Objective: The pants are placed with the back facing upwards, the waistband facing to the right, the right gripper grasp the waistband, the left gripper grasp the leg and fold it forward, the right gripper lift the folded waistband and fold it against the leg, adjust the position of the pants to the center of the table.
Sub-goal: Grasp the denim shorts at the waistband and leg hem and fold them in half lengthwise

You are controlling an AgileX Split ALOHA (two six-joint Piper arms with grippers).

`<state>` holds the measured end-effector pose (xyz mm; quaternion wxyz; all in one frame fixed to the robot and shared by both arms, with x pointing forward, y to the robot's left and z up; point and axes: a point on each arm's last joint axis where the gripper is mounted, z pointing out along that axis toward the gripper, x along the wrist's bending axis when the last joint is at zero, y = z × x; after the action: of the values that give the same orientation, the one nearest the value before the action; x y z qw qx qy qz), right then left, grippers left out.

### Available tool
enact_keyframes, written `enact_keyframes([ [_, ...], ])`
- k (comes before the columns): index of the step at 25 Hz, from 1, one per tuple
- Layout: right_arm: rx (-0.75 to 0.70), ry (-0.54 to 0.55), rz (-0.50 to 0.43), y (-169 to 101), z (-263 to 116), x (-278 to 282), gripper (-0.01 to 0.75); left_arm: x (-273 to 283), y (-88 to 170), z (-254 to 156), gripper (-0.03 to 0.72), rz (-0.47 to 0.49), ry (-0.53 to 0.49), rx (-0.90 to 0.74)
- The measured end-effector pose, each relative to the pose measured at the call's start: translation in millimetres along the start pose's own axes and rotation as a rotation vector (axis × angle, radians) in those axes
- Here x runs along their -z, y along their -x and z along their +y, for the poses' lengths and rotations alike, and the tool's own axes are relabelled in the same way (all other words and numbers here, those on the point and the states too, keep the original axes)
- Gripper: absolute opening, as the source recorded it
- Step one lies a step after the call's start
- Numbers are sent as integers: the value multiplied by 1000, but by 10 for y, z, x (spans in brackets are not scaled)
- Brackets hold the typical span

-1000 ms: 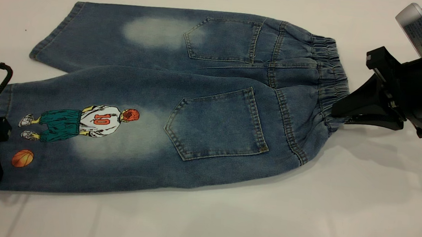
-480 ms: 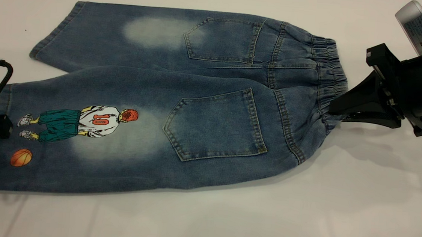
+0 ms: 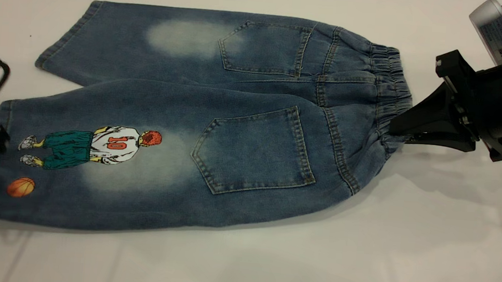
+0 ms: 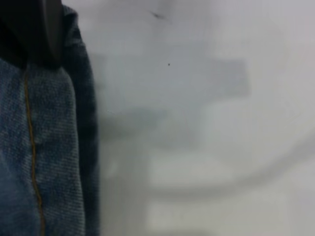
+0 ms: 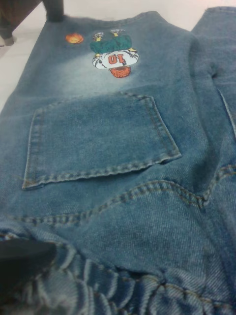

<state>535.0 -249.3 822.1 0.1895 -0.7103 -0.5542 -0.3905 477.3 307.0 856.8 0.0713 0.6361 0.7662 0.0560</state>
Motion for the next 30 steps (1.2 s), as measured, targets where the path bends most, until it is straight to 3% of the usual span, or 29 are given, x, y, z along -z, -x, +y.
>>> enact_keyframes([
  [6, 82, 53, 32, -235, 96, 166, 34, 465, 25, 108, 22, -23, 122, -4],
  [16, 169, 132, 38, -490, 365, 313, 34, 907, 116, 632, 22, -49, 288, -29],
  [25, 116, 179, 15, -517, 664, 267, 34, 723, 257, 1209, 22, -50, 307, -84],
  [30, 127, 223, -25, -559, 833, 294, 34, 827, 405, 1581, 22, -58, 367, -149],
])
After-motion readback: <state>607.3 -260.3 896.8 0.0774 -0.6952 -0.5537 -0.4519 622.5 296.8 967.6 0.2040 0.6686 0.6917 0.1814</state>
